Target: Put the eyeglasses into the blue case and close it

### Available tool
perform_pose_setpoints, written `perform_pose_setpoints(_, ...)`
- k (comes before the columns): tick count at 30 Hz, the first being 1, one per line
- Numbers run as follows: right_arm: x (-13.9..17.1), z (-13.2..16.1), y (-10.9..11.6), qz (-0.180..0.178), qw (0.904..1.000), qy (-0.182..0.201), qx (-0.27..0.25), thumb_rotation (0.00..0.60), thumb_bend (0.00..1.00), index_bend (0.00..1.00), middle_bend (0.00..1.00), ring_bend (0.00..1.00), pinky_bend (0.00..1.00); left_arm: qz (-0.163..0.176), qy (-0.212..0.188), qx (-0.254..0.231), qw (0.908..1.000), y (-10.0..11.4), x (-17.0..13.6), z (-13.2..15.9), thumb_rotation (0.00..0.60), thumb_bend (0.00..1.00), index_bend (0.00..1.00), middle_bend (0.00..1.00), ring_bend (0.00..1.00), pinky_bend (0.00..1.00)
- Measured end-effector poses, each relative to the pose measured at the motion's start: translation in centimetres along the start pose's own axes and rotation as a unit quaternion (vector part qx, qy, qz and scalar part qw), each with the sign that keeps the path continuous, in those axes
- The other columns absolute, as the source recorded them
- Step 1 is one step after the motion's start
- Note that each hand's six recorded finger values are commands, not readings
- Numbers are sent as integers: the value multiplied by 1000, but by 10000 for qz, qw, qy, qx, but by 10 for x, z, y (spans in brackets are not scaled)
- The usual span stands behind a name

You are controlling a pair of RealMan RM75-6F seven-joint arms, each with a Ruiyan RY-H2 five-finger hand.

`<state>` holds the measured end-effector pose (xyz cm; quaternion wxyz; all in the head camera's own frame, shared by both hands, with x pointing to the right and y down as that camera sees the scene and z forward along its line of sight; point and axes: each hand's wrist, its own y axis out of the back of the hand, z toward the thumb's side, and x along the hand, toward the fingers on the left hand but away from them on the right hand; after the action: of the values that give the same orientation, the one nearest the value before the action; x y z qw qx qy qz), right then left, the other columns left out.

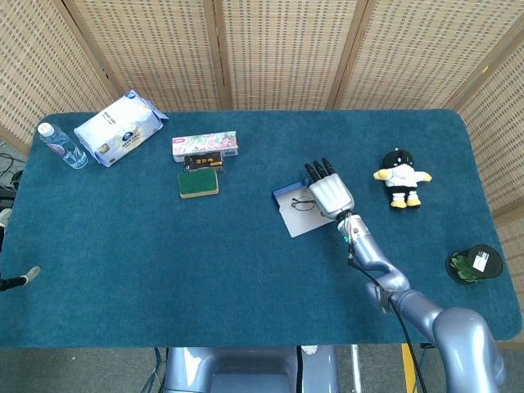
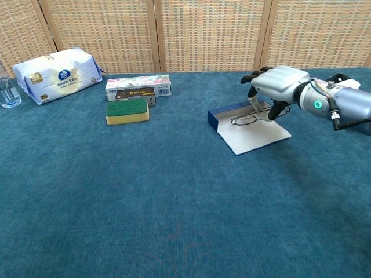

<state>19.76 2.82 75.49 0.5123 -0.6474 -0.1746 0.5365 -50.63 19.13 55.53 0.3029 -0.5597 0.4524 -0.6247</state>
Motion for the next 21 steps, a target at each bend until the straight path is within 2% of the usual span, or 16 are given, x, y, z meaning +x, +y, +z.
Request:
perform_pose_setpoints(11,-17,16,-1,4,9987,101,508,600,517,606,79,0,0,-62,4,-17,10000,-1,1,0,600,0,0,0,0,0)
perform_pose_setpoints(21,-27,34,0,-30,9982,162,584,600,517,606,79,0,0,-89,55,-52,9999,-1,3,-3,600,0,0,0,0,0)
